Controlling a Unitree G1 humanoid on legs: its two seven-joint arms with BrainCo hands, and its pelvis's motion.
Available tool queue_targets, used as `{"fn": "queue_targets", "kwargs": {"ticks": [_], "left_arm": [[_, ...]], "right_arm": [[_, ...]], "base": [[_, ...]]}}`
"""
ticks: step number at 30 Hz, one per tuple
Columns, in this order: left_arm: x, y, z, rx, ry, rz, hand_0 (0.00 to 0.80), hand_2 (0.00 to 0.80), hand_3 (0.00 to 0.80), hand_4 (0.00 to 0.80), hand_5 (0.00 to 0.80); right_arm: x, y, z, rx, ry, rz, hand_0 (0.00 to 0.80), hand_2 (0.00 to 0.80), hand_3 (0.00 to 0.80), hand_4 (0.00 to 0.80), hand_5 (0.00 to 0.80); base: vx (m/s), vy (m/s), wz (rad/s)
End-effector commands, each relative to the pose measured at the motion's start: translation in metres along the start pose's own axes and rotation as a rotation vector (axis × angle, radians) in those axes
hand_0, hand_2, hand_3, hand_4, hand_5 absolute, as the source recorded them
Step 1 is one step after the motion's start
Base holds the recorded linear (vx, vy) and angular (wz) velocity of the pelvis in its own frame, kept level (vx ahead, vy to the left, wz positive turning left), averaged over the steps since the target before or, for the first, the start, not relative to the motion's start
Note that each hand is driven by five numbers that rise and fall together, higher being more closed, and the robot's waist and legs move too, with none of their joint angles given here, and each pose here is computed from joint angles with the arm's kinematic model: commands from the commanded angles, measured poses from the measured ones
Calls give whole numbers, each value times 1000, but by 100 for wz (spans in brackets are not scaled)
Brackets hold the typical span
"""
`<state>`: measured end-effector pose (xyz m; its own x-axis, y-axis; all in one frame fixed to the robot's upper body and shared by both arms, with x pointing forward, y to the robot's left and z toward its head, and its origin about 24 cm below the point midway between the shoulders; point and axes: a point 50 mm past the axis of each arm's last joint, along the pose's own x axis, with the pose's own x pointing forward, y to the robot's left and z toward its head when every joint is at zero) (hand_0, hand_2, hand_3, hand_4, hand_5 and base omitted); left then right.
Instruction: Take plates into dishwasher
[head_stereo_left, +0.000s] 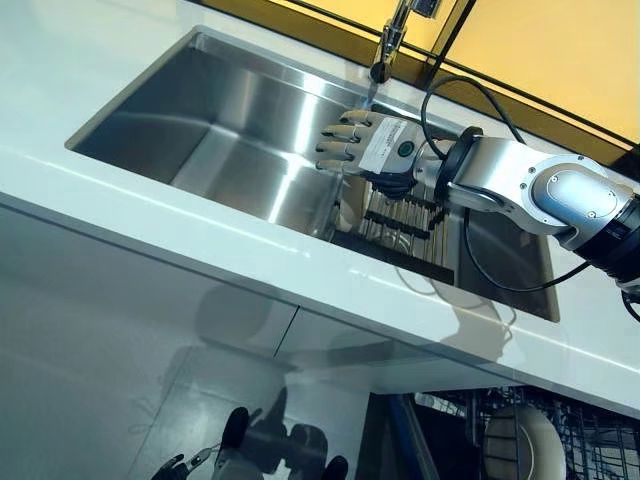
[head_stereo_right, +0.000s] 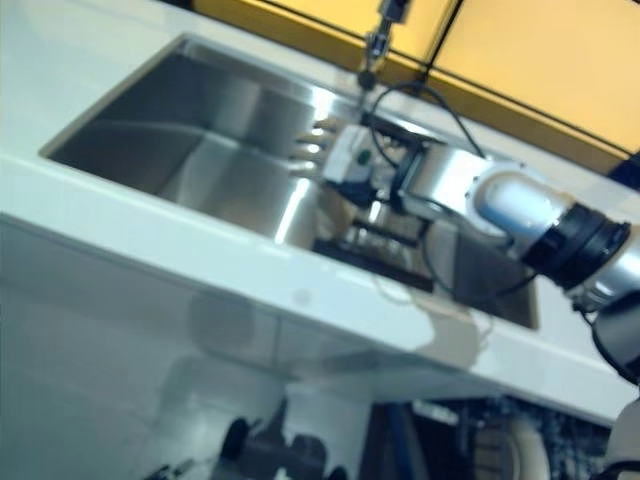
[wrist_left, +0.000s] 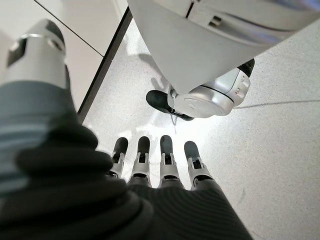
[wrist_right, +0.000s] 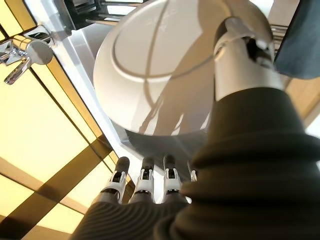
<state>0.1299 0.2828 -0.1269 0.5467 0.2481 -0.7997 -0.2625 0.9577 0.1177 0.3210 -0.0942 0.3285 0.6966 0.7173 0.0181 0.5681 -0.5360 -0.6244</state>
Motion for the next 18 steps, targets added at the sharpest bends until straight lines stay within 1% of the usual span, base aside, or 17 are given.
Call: {"fn": "queue_targets", "kwargs": {"ticks": [1, 12, 18], "left_arm": [[0, -3, 0, -28, -15, -20, 0, 0, 0, 0, 0], [1, -8, 5, -57, -30, -38, 0, 0, 0, 0, 0], [1, -12, 6, -87, -37, -56, 0, 0, 0, 0, 0]], "right_arm": [[-9, 1, -15, -55, 48, 34, 0, 0, 0, 0, 0], [-8, 7, -16, -52, 59, 64, 0, 0, 0, 0, 0], [-4, 9, -21, -95, 80, 106, 0, 0, 0, 0, 0]], "base": [[0, 0, 0], [0, 0, 0], [-25, 17, 0]]}}
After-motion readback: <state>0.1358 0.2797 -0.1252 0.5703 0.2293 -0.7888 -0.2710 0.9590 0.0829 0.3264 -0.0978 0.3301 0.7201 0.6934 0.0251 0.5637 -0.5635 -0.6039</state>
